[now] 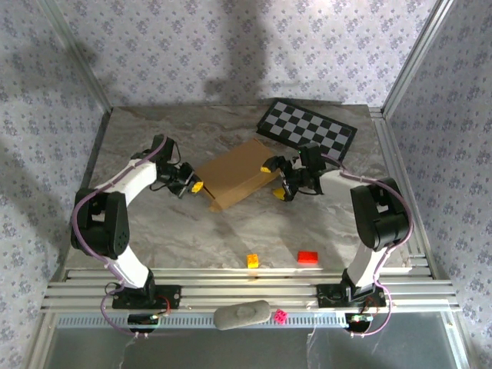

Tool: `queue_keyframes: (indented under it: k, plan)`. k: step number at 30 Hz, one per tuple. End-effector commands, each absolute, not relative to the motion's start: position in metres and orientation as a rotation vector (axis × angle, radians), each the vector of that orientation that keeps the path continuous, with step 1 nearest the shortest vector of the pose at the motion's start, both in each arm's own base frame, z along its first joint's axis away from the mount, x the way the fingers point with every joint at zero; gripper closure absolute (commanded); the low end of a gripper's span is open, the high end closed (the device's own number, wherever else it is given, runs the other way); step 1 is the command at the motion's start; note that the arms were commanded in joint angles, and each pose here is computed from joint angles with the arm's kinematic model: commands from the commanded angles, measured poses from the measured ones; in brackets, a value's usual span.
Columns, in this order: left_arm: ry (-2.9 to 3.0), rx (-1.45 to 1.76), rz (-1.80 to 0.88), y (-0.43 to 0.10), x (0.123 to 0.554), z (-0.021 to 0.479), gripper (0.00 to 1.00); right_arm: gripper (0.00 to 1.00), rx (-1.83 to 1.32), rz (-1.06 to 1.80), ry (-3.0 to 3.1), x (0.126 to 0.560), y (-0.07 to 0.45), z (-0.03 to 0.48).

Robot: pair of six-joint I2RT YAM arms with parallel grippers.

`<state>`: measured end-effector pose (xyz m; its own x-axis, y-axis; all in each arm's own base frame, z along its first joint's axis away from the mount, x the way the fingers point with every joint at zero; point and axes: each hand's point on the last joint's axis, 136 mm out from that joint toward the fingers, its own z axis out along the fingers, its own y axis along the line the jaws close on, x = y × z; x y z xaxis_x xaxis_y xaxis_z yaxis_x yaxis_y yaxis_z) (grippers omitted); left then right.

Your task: Fold the paper box

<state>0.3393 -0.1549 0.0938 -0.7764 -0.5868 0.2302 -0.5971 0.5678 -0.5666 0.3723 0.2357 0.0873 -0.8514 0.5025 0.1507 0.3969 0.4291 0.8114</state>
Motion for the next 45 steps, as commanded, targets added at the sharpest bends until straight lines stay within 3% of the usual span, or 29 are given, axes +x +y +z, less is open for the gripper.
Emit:
queue_keyframes:
  k: [1,15,28,30,34,39,42,45]
  plan:
    - [-2.677,1.103,1.041,-0.158,0.339,0.09,1.0,0.01,0.723,1.448,2.328,0.404,0.239,0.109]
    - [-2.671,1.123,1.029,-0.156,0.338,0.084,1.0,0.07,0.773,1.506,2.302,0.419,0.261,0.066]
    - [-2.66,1.144,1.036,-0.156,0.335,0.084,1.0,0.51,0.834,1.481,2.277,0.429,0.262,0.085]
    - [-2.662,1.14,1.042,-0.156,0.335,0.086,1.0,0.63,0.85,1.457,2.289,0.431,0.261,0.091]
    - [-2.69,1.138,1.036,-0.153,0.335,0.094,1.0,0.72,0.867,1.39,2.347,0.429,0.259,0.097]
    - [-2.762,1.178,0.971,-0.136,0.325,0.109,0.67,0.75,0.863,1.347,2.384,0.428,0.259,0.1]
    - [-2.853,1.223,0.933,-0.119,0.321,0.124,0.57,0.76,0.845,1.334,2.393,0.431,0.259,0.104]
    - [-2.891,1.27,0.961,-0.111,0.318,0.132,0.53,0.77,0.822,1.315,2.426,0.43,0.261,0.102]
